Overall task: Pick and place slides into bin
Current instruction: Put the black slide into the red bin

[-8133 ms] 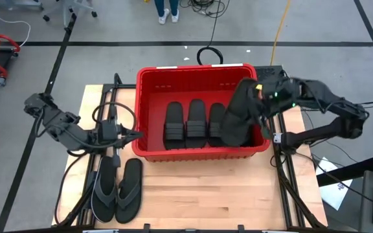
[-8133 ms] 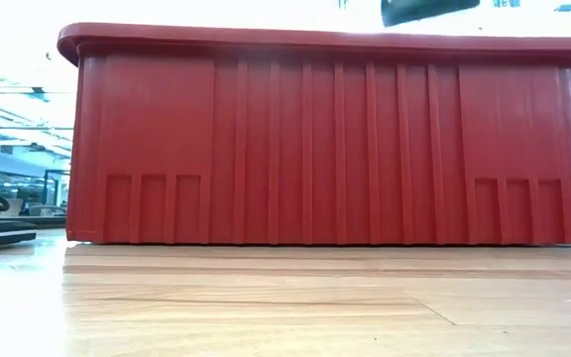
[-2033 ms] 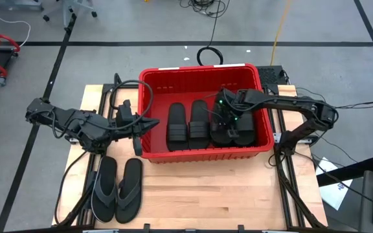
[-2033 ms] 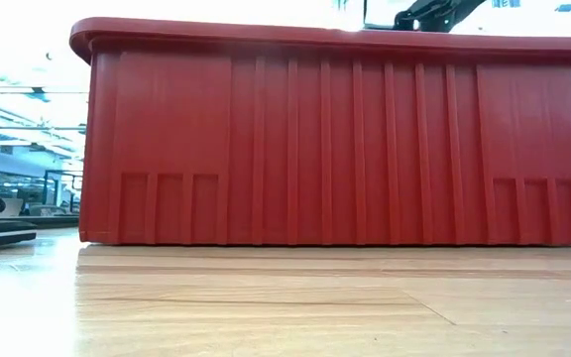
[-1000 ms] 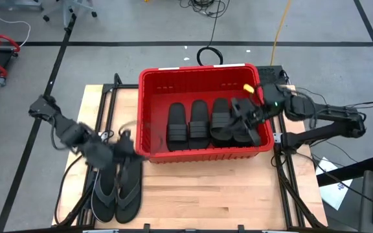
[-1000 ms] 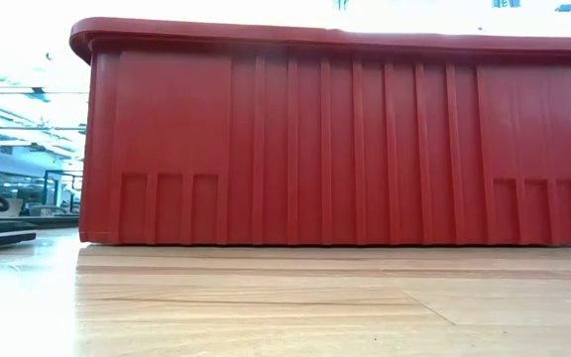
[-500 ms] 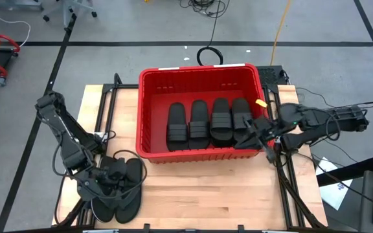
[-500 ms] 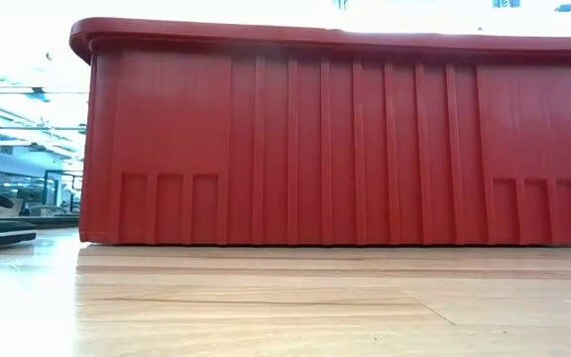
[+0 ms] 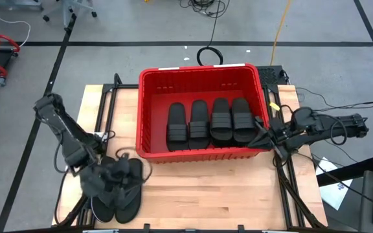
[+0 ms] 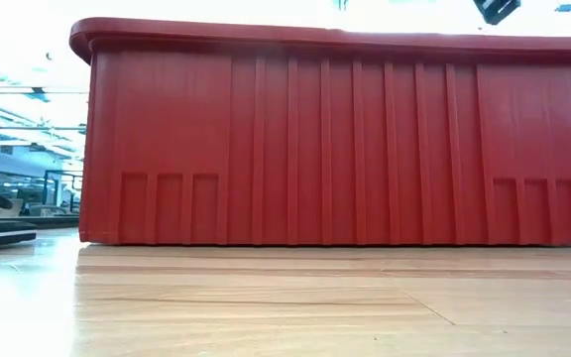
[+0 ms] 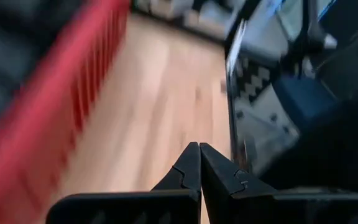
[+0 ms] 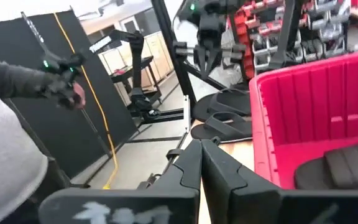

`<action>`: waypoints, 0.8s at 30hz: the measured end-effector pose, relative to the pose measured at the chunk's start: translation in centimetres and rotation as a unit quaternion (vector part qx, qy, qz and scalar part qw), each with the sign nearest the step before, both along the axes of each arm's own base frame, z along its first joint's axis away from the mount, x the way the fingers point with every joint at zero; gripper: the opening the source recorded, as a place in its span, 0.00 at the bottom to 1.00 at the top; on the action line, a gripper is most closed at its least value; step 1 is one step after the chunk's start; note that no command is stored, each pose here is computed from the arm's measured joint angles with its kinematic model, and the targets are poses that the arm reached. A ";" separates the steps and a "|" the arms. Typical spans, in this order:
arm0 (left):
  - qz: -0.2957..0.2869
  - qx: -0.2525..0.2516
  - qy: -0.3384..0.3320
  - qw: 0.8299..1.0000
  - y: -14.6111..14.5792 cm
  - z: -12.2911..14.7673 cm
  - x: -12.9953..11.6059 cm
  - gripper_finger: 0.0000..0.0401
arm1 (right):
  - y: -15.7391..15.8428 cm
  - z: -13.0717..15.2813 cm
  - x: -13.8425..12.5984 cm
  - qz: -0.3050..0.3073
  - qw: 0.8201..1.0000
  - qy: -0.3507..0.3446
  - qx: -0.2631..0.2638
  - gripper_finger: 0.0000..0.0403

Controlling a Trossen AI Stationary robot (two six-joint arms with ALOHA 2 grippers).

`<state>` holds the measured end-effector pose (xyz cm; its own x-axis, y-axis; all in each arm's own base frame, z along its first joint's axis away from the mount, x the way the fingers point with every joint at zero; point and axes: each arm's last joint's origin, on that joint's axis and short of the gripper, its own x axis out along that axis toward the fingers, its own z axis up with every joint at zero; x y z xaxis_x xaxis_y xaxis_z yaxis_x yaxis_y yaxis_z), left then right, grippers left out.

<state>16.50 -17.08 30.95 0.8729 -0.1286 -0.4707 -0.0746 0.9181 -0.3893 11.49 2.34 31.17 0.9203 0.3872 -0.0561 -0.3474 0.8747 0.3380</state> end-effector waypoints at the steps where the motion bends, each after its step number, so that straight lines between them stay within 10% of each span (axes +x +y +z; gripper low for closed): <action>1: -0.002 0.020 -0.021 1.000 0.5 1.3 0.7 0.00 | 0.0 -0.1 -0.1 0.001 1.000 -0.005 -0.008 0.00; 8: -0.004 0.264 -0.124 0.957 4.9 10.3 4.8 0.00 | 0.0 -0.1 -0.2 0.003 0.999 -0.022 -0.040 0.00; 12: 0.030 0.365 -0.017 0.930 8.8 11.5 4.4 0.00 | 0.0 -0.1 -0.2 0.003 0.999 -0.023 -0.042 0.00; 16: 0.071 0.310 0.073 0.945 12.3 10.7 1.2 0.00 | 0.0 -0.1 -0.2 0.003 0.999 -0.021 -0.037 0.00; 24: 0.059 0.129 0.017 0.990 11.9 5.0 -3.5 0.00 | 0.0 -0.1 -0.2 0.002 1.000 -0.004 0.003 0.00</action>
